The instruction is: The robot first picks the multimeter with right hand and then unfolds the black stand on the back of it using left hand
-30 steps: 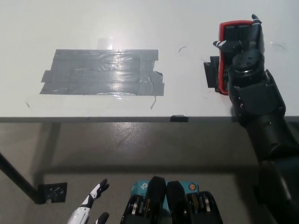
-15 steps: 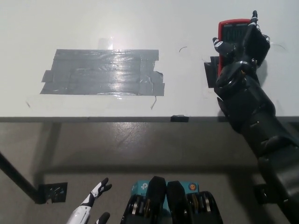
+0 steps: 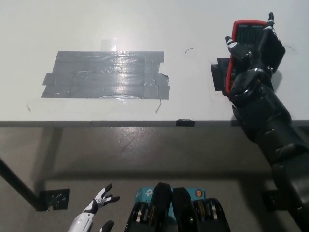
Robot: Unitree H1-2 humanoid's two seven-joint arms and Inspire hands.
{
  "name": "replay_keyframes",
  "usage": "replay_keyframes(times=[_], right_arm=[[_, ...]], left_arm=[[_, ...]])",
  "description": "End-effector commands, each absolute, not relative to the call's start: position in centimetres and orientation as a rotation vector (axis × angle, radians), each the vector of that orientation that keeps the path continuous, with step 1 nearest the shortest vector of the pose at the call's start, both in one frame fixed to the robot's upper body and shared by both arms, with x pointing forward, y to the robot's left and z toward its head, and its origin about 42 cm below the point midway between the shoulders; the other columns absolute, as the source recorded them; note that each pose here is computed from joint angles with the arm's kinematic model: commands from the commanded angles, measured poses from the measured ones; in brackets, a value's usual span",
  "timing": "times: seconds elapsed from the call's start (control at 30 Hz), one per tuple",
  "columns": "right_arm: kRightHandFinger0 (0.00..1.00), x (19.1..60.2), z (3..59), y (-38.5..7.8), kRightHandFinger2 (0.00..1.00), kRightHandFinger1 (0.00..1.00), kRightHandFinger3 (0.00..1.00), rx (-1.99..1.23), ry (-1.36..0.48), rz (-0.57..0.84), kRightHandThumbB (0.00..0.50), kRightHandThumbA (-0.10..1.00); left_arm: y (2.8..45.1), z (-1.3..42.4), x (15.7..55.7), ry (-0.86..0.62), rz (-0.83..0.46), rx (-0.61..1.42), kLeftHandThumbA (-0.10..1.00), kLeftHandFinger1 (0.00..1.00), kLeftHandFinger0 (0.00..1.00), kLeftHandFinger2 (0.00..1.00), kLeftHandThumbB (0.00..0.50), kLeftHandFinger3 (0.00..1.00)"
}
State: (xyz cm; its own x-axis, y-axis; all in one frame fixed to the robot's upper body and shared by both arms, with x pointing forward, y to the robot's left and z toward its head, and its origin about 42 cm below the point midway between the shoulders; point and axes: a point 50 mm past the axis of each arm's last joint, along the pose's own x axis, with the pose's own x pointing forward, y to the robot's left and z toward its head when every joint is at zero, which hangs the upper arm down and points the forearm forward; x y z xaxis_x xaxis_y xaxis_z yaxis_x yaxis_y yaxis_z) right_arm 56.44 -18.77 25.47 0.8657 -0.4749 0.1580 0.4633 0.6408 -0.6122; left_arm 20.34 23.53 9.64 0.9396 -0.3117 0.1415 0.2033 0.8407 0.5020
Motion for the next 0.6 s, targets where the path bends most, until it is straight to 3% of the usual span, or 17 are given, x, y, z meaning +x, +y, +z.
replay_keyframes(times=[0.0, 0.03, 0.1, 0.17, 0.23, 0.3, 0.33, 0.4, 0.57], right_arm=[[0.00, 57.2, 32.7, -17.2, 0.26, 0.04, 0.84, -0.385, -0.254, -0.564, 0.268, -0.09], [0.00, 57.1, 34.0, -16.9, 0.12, 0.01, 0.59, -0.308, -0.283, -0.572, 0.294, -0.10], [0.00, 56.7, 35.7, -16.4, 0.06, 0.00, 0.32, -0.178, -0.307, -0.578, 0.298, -0.10], [0.00, 56.1, 37.3, -16.2, 0.13, 0.03, 0.39, -0.049, -0.346, -0.581, 0.286, -0.10], [0.00, 55.5, 38.8, -16.3, 0.39, 0.04, 0.56, 0.020, -0.349, -0.577, 0.236, -0.10], [0.00, 55.0, 39.7, -16.5, 0.52, 0.05, 0.63, 0.114, -0.375, -0.548, 0.210, -0.10], [0.00, 54.8, 39.9, -16.6, 0.60, 0.08, 0.69, 0.139, -0.375, -0.534, 0.191, -0.10], [0.00, 54.2, 40.3, -16.7, 0.73, 0.21, 0.72, 0.188, -0.373, -0.506, 0.175, -0.10], [0.00, 52.6, 39.5, -16.8, 0.75, 0.30, 0.73, 0.340, -0.370, -0.385, 0.116, -0.10]], left_arm=[[24.0, 10.1, 19.8, -0.268, -0.279, 0.536, 1.00, 0.89, 1.00, 0.82, 0.000, 1.00], [24.0, 10.2, 19.8, -0.268, -0.278, 0.539, 1.00, 0.88, 1.00, 0.82, 0.003, 1.00], [24.1, 10.2, 19.7, -0.263, -0.279, 0.537, 1.00, 0.87, 1.00, 0.82, 0.000, 1.00], [24.1, 10.3, 19.7, -0.256, -0.282, 0.536, 1.00, 0.87, 1.00, 0.82, 0.000, 1.00], [24.1, 10.3, 19.7, -0.261, -0.281, 0.547, 1.00, 0.84, 1.00, 0.81, 0.000, 1.00], [24.2, 10.2, 19.6, -0.260, -0.282, 0.544, 1.00, 0.81, 0.99, 0.80, 0.000, 1.00], [24.2, 10.2, 19.7, -0.259, -0.284, 0.543, 1.00, 0.79, 0.94, 0.80, 0.000, 1.00], [24.3, 10.1, 19.6, -0.255, -0.287, 0.538, 1.00, 0.78, 0.92, 0.80, 0.000, 1.00], [24.5, 9.5, 18.0, -0.232, -0.289, 0.543, 1.00, 0.75, 0.89, 0.77, 0.000, 1.00]])
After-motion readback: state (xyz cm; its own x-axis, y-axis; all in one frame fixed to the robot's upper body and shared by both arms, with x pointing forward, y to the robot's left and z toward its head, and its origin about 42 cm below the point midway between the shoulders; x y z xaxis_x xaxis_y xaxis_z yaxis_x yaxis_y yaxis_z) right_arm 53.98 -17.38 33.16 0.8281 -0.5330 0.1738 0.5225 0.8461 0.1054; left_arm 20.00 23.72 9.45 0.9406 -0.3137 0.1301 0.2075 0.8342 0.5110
